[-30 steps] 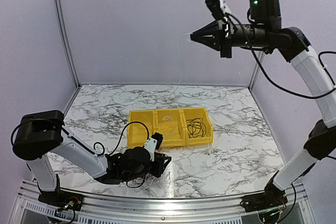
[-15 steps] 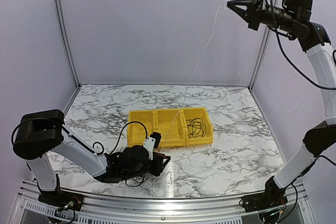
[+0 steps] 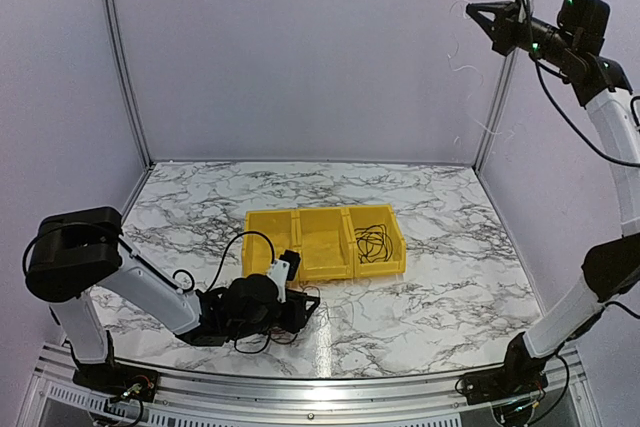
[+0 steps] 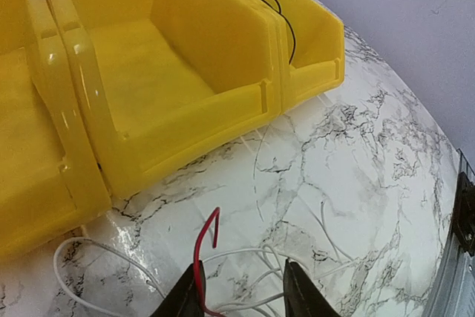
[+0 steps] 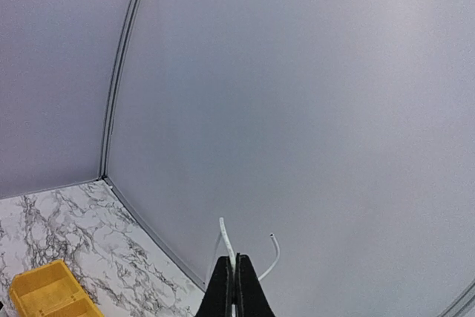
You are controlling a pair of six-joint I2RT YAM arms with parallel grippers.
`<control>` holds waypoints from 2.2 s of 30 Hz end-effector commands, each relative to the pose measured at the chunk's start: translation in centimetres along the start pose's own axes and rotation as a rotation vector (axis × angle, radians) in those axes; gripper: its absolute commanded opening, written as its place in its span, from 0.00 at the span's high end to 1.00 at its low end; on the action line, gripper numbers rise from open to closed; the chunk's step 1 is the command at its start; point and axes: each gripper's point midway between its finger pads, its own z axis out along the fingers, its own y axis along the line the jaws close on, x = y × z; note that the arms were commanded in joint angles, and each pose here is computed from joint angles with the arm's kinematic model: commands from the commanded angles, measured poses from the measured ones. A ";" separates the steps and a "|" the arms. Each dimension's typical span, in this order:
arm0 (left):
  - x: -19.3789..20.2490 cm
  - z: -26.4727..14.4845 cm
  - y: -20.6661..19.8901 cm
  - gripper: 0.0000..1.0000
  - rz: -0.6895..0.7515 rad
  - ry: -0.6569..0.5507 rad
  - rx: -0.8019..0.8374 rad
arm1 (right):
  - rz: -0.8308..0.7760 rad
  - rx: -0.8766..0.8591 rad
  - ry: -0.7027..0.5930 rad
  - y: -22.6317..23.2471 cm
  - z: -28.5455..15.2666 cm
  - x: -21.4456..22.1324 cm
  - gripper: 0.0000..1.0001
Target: Untangle the cables
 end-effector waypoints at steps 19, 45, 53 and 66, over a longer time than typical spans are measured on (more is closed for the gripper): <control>-1.0 -1.4 -0.4 0.62 -0.024 -0.020 0.037 | 0.072 -0.056 -0.013 1.0 0.2 1.4 1.00; -0.8 -1.0 -0.2 0.59 -0.025 -0.014 0.020 | 0.181 -0.266 0.082 7.9 -0.6 8.7 1.00; -0.8 -1.0 -0.1 0.58 -0.028 -0.013 0.016 | 0.244 -0.336 -0.001 8.6 -1.2 4.7 1.00; -0.6 -0.9 0.0 0.58 -0.030 -0.008 0.008 | 0.289 -0.388 0.000 10.2 -0.7 4.7 1.00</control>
